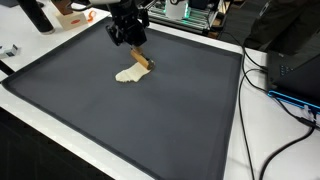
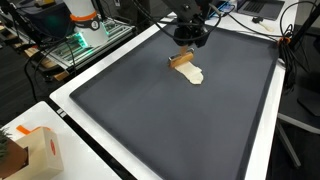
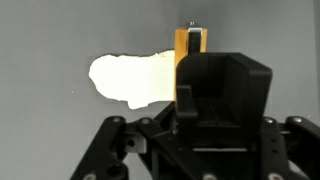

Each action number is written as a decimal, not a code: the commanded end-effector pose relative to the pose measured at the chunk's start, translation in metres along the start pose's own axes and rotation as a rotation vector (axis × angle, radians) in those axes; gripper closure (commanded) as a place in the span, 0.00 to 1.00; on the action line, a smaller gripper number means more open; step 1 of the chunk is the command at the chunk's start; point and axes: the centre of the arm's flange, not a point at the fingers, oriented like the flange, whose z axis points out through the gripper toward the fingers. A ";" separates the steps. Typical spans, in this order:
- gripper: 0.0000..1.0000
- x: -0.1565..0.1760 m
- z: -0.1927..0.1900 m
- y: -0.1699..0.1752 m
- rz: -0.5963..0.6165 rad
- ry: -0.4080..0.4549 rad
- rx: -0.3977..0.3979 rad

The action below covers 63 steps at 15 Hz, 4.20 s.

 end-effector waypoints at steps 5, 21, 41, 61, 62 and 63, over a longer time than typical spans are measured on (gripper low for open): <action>0.81 -0.009 -0.064 -0.021 0.166 0.061 -0.040; 0.81 -0.008 -0.163 -0.035 0.800 0.171 -0.045; 0.81 0.031 -0.111 -0.014 1.313 0.067 -0.207; 0.81 0.041 -0.038 -0.001 1.764 -0.131 -0.643; 0.81 0.042 -0.036 -0.001 1.770 -0.136 -0.652; 0.81 0.042 -0.032 -0.001 1.774 -0.147 -0.659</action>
